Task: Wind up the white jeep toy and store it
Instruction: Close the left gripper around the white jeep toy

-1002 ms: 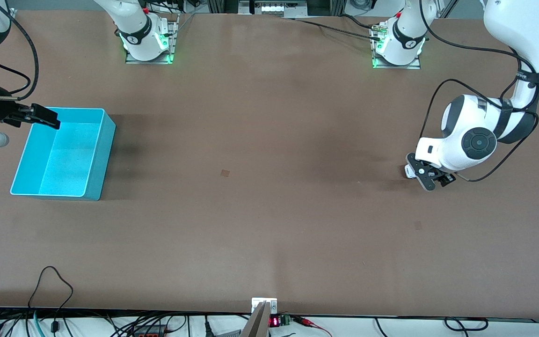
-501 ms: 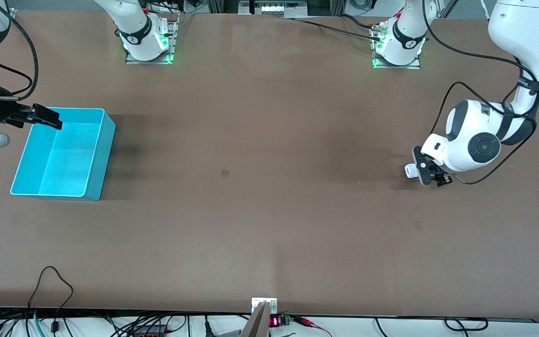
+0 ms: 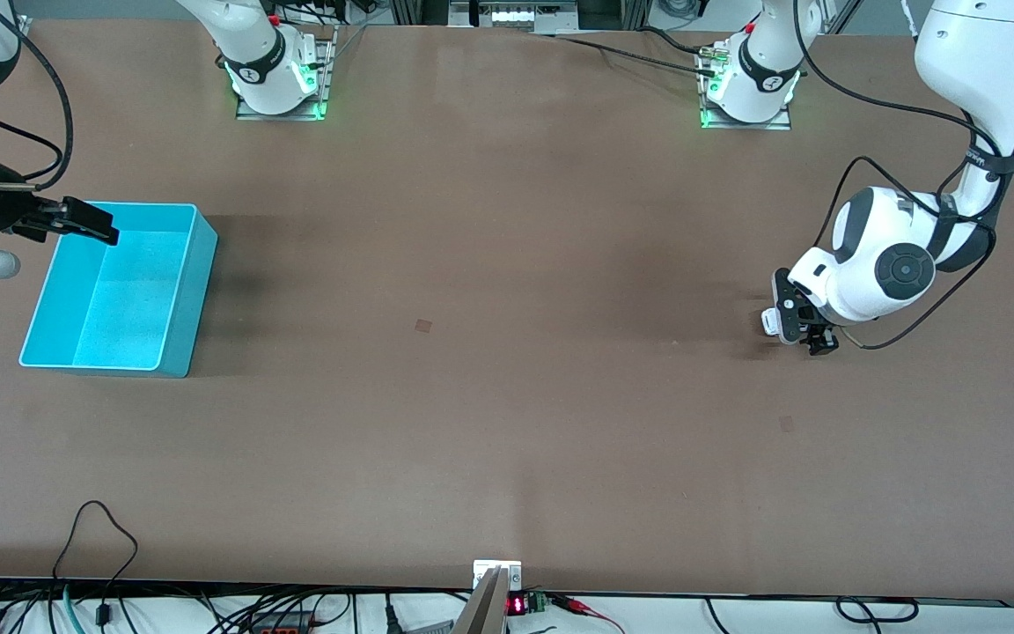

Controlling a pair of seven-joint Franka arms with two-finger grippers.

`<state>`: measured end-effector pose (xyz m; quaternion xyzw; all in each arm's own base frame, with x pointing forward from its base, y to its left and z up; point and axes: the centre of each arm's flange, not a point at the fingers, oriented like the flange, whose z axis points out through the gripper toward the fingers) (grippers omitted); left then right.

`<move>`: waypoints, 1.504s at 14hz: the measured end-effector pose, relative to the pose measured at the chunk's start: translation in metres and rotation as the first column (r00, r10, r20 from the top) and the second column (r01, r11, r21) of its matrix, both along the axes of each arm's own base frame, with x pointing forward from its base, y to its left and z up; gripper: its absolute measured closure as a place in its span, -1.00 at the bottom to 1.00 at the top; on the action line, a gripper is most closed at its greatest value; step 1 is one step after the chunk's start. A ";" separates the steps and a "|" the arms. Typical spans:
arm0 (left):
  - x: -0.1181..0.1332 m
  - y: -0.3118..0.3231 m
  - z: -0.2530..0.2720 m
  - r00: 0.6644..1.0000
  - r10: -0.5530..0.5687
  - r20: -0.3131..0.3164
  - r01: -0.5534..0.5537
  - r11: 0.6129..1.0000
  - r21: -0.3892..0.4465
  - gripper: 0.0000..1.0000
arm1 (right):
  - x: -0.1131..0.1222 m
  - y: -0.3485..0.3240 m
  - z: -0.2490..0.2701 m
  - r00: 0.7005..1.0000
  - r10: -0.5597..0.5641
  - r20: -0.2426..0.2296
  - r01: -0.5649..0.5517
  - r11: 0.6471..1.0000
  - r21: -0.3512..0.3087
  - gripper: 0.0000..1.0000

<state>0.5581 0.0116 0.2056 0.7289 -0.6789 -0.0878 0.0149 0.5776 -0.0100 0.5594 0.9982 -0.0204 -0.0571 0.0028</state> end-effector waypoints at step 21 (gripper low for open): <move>-0.018 0.023 -0.019 0.999 -0.022 -0.024 0.021 1.000 -0.022 -0.88 | 0.000 0.000 -0.001 1.000 0.007 -0.003 -0.007 1.000 0.001 -1.00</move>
